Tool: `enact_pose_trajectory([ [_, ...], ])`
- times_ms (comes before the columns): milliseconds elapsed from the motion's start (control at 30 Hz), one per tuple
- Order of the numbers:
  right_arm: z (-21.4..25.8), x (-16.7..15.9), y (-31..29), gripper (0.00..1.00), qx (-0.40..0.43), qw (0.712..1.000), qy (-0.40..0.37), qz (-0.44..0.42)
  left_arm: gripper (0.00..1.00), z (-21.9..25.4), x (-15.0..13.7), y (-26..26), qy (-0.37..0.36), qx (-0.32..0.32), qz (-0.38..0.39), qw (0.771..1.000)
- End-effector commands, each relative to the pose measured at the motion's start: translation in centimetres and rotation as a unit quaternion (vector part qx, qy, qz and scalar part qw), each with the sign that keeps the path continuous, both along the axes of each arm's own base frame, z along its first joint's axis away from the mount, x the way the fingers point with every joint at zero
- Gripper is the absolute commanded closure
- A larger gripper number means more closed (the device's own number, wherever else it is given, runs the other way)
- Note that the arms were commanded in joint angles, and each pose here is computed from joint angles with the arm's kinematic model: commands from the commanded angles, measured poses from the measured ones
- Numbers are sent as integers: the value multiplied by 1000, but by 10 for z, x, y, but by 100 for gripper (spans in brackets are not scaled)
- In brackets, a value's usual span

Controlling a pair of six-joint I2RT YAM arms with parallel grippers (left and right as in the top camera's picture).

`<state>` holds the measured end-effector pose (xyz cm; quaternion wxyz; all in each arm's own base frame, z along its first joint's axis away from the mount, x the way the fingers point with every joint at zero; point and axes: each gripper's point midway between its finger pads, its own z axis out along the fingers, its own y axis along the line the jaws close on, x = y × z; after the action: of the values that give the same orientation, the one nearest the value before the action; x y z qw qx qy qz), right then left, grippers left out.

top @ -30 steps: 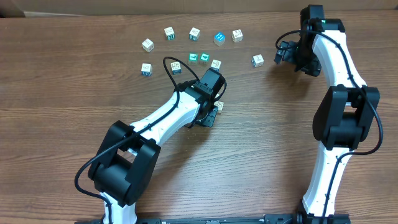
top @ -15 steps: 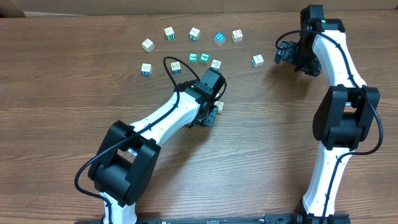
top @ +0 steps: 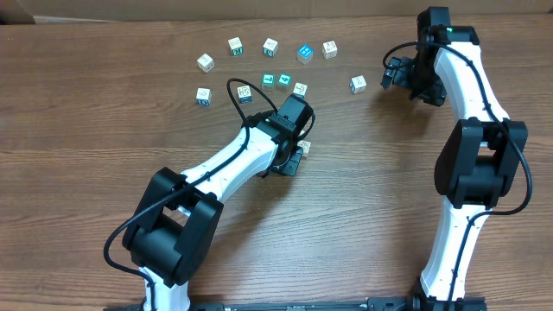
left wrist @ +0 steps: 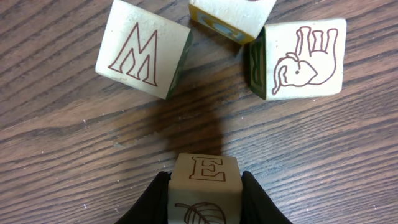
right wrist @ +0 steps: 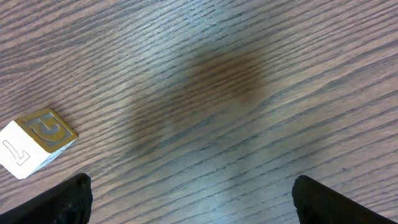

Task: Form a circle

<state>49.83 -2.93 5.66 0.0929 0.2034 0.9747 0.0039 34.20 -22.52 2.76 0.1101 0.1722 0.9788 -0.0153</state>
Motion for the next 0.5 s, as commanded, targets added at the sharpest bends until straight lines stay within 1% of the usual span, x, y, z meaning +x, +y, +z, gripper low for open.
enact_pose_trajectory([
  [0, 18, 7, -1, 0, -2, 1000, -24, -3, 95, -5, -3, 0, 1, 11, -10, 1000],
  [467, 18, 7, -1, 0, -2, 1000, -24, -3, 96, -5, -3, 1, 2, 11, -11, 1000],
])
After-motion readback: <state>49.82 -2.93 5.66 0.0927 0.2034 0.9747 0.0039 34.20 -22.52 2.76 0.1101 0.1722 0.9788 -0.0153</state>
